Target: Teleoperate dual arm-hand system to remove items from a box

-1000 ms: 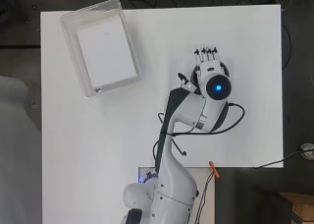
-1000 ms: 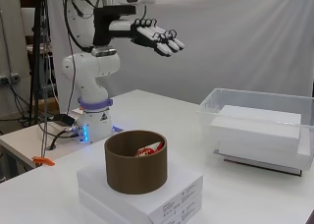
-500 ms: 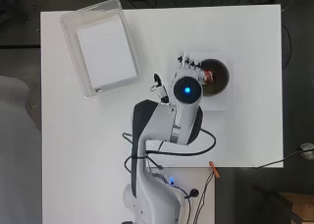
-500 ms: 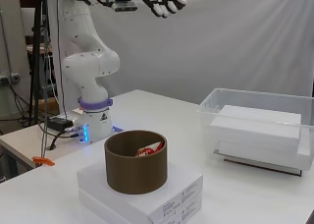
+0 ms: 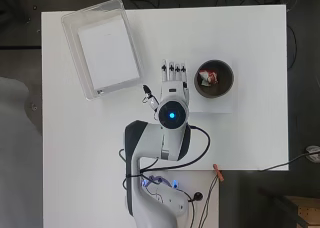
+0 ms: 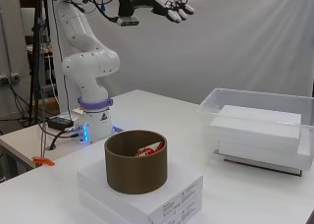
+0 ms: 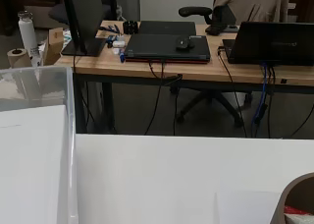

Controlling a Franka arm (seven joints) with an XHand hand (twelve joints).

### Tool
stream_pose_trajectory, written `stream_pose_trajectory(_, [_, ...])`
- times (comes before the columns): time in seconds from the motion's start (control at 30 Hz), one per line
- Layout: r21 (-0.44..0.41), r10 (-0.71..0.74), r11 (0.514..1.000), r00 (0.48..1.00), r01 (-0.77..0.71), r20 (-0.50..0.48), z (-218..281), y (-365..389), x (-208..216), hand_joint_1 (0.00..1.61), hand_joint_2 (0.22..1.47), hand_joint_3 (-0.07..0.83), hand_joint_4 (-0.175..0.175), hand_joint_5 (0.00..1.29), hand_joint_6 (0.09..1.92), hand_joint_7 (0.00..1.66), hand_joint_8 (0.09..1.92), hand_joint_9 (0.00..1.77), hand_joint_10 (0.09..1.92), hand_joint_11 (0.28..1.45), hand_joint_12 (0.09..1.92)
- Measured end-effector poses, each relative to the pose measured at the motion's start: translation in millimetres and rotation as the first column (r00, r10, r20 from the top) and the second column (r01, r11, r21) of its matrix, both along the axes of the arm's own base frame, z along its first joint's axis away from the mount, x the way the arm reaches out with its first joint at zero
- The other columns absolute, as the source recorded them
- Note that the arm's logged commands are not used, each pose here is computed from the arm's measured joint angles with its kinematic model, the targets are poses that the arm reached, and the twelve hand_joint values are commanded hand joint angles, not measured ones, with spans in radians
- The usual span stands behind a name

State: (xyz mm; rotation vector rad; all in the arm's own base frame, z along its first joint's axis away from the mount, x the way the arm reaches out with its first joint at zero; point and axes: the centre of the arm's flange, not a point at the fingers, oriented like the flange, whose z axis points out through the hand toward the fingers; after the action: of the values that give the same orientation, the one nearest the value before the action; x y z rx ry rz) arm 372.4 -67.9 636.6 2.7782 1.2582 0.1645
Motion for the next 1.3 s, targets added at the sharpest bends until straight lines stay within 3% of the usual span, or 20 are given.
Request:
stream_pose_trajectory(0.17, [-0.073,-0.059,0.995,0.998,0.062,0.035,-13.0,-8.6,21.2,0.00,0.99,-0.019,0.033,0.36,0.09,0.55,0.09,0.59,0.09,0.59,0.09])
stream_pose_trajectory(0.23, [-0.058,-0.045,0.997,0.998,0.048,0.044,-18.9,-14.1,22.9,0.00,0.98,-0.014,0.036,0.36,0.09,0.54,0.09,0.59,0.09,0.60,0.09])
stream_pose_trajectory(0.43, [0.024,0.042,0.999,0.996,-0.044,0.075,-38.5,-13.2,27.0,0.00,0.96,-0.012,-0.003,0.19,0.09,0.34,0.09,0.43,0.09,0.52,0.09])
stream_pose_trajectory(0.7, [0.082,0.078,0.993,0.993,-0.085,0.089,-39.1,-2.9,19.0,0.00,1.04,0.006,-0.024,0.23,0.09,0.37,0.09,0.47,0.09,0.54,0.09])
stream_pose_trajectory(1.13, [0.066,0.060,0.996,0.994,-0.066,0.089,-33.0,-6.7,20.9,0.00,1.04,0.003,-0.029,0.22,0.09,0.37,0.09,0.47,0.09,0.54,0.09])
stream_pose_trajectory(1.17, [0.066,0.060,0.996,0.994,-0.066,0.089,-33.0,-6.6,20.9,0.03,0.22,0.001,0.175,0.00,0.54,0.00,0.47,0.00,0.09,1.04,0.09])
stream_pose_trajectory(1.3, [0.066,0.060,0.996,0.994,-0.066,0.089,-33.0,-6.6,20.9,0.03,0.22,0.001,0.175,0.00,0.54,0.00,0.47,0.00,0.09,1.04,0.09])
